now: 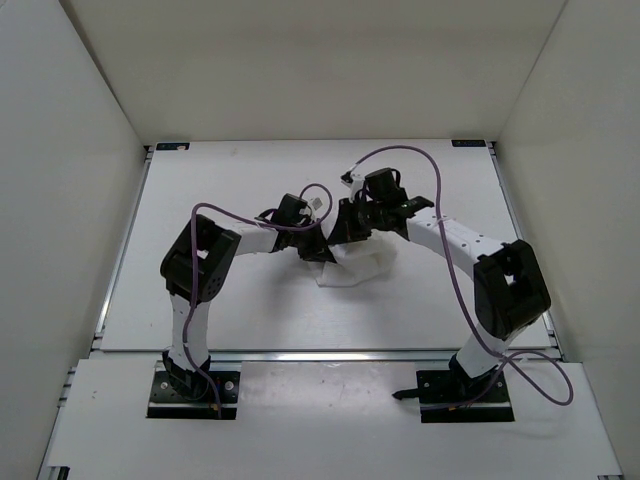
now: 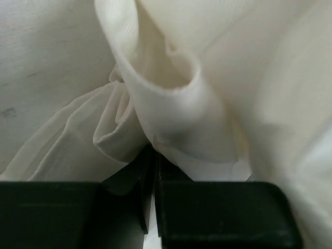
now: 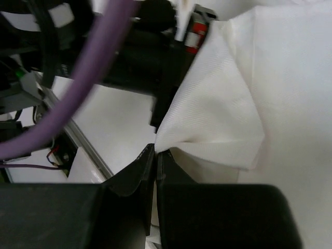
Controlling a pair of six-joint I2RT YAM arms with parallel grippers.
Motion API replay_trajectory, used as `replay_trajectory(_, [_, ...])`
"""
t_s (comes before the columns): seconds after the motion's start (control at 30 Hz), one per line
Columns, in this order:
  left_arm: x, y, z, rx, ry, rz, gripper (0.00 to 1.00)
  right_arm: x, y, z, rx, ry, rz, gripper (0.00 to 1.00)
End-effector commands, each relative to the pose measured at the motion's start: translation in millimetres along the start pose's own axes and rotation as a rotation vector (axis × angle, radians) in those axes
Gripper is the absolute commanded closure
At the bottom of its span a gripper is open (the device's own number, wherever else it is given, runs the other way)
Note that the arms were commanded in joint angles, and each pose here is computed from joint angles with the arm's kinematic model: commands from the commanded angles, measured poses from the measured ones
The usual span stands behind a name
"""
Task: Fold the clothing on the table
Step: Fold the skirt
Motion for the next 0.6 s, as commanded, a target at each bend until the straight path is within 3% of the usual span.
replay_trajectory(0.0, [6.1,15.2,-21.5,-0.037,0.059,0.021,0.95,12.1,43.6,17.2,-0.06,-0.04,0.132,1.0])
replay_trajectory(0.13, [4.3,21.2,-21.9,-0.053,0.058,0.018,0.95,29.1,50.5,1.1,-0.061,0.022,0.152,1.0])
replay_trajectory(0.47, [-7.9,31.4,-19.1,-0.078,0.032,0.008,0.94,38.6,0.0,-55.4,0.038,0.149,0.05,0.99])
replay_trajectory(0.57, [-11.5,26.9,-13.9,-0.058,0.018,-0.002,0.94,40.1,-9.5,-61.1,0.072,0.157,0.042,0.85])
Point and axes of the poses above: each gripper's point midway between its finger pads, its own x axis out along the fingers, its own y axis along the line the jaws close on, z = x × y, the point moved 2 cm from there along -x, back along the fingers, and after that the axes turned 5 degrees about x, right-handed, at the moved point
